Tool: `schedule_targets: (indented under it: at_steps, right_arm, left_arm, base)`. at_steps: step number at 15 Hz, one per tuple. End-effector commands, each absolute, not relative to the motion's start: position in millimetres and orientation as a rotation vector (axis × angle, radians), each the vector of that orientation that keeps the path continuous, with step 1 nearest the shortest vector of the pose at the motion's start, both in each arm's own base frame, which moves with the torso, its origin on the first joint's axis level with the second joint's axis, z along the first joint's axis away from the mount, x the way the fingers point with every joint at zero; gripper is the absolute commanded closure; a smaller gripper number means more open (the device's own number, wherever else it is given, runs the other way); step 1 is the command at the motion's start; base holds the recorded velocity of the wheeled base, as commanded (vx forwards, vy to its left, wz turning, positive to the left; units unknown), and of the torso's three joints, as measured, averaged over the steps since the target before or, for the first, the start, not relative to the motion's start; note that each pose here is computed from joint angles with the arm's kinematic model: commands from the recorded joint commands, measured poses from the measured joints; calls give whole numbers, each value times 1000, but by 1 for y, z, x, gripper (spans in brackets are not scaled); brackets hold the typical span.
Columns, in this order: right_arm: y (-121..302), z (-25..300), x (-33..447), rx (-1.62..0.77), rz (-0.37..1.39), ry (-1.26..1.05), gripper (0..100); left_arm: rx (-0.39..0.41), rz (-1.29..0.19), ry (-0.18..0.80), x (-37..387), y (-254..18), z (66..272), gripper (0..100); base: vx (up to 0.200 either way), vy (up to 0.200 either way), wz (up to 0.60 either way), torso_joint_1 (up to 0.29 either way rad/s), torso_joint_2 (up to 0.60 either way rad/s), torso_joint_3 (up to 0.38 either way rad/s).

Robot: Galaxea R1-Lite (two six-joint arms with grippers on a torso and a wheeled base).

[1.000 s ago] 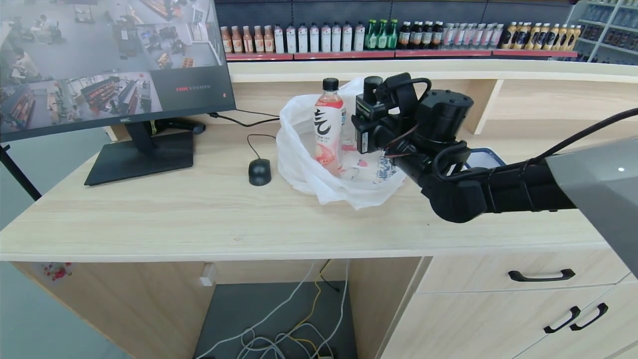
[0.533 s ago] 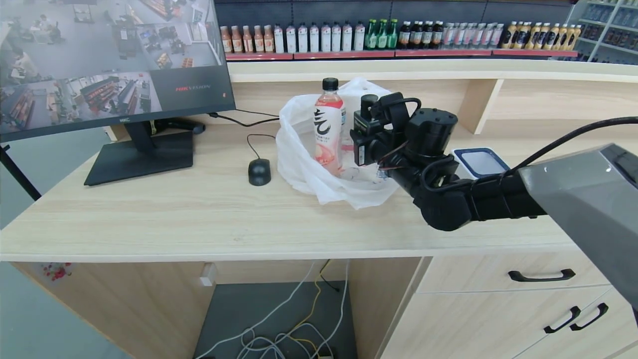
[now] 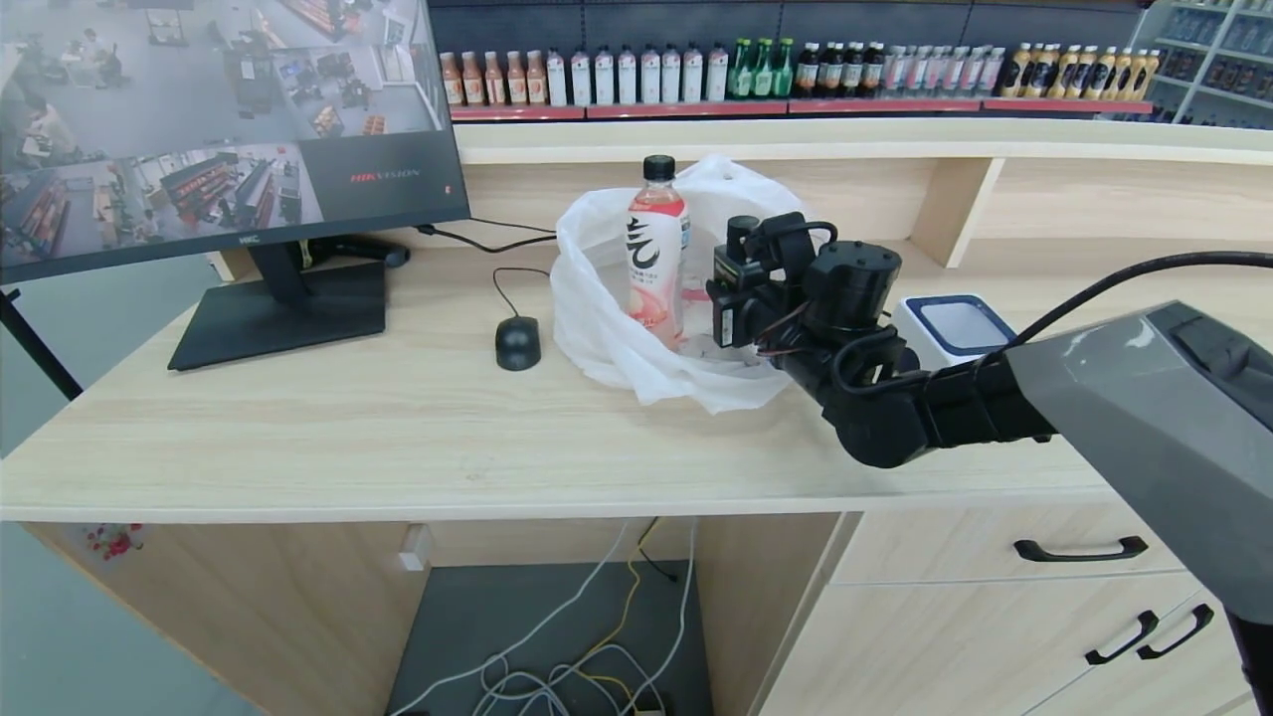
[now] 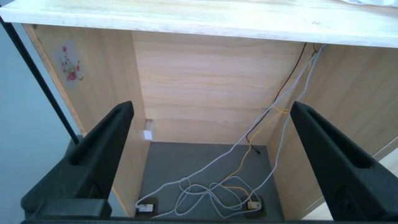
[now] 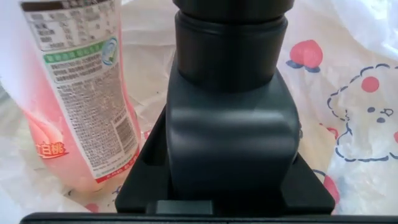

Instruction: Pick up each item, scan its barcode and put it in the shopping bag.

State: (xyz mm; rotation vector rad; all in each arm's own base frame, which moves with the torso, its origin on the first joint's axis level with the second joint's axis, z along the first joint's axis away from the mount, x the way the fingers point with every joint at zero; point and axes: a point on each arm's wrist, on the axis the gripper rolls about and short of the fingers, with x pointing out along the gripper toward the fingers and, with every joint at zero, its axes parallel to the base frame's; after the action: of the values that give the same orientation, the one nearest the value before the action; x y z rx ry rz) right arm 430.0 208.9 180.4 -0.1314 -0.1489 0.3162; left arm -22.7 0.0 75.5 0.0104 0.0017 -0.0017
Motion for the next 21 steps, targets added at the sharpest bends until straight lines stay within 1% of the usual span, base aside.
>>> schedule_targets:
  at_steps: [1, 9, 17, 18, 21]
  right_arm:
    - [208, 172, 434, -136, 311, -131, 100]
    - [206, 163, 438, -128, 307, -111, 100]
    - [208, 162, 437, -122, 310, -108, 100]
    - [207, 163, 437, -122, 310, -109, 0]
    - [210, 166, 435, -94, 315, -116, 0]
  left_arm:
    - [11, -2, 2, -23, 0, 76, 0]
    - [11, -2, 2, -23, 0, 76, 0]
    - [11, -2, 2, -23, 0, 76, 0]
    - [11, -2, 2, -23, 0, 76, 0]
    - [11, -2, 2, -23, 0, 76, 0]
  base:
    - [0, 0, 0, 0, 0, 0]
    - [0, 0, 0, 0, 0, 0]
    - [0, 0, 0, 0, 0, 0]
    - [0, 0, 0, 0, 0, 0]
    - [0, 0, 0, 0, 0, 0]
